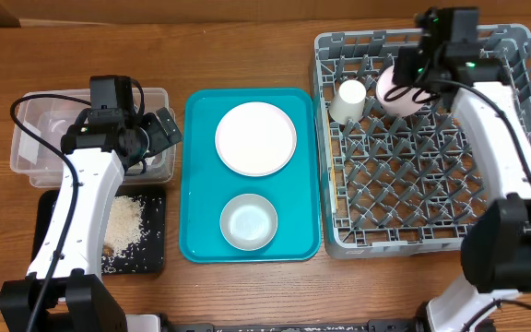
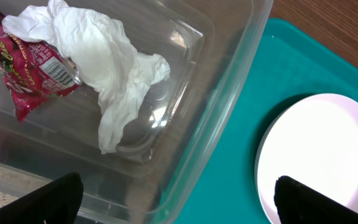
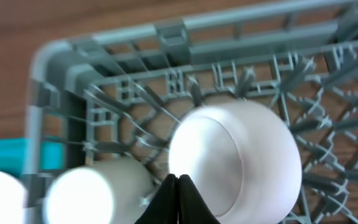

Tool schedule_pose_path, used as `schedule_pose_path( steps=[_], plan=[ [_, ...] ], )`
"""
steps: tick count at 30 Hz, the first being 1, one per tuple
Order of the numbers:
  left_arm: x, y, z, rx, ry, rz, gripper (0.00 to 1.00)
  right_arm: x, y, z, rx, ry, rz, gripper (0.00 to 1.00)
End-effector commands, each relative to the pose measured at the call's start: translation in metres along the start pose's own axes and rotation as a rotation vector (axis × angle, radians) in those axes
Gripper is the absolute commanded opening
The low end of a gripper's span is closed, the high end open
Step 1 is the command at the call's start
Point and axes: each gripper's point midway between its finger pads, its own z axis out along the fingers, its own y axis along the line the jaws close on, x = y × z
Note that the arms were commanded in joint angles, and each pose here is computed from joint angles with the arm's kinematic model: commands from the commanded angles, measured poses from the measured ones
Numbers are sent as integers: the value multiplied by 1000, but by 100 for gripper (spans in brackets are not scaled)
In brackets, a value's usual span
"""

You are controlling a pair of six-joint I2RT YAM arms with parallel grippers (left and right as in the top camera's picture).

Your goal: Sort waste into correct bins and load items into the dishwasher

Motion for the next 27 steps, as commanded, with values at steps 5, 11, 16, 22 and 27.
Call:
schedule_pose_path(
  steps=[5, 11, 16, 22, 27],
  plan=[
    [-4, 1, 0, -9, -11, -12, 100, 21, -38, 29, 199, 65, 0, 4],
    [-4, 1, 0, -9, -11, -12, 100, 20, -64, 22, 352, 56, -6, 4],
    [-4, 1, 0, -9, -11, -12, 100, 19, -74, 18, 416, 40, 36, 4],
    [-4, 1, 0, -9, -11, -12, 100, 13, -64, 8, 404, 39, 31, 8],
    [-4, 1, 0, -9, -11, -12, 100, 7, 9, -22, 127, 65, -3, 24]
  ],
)
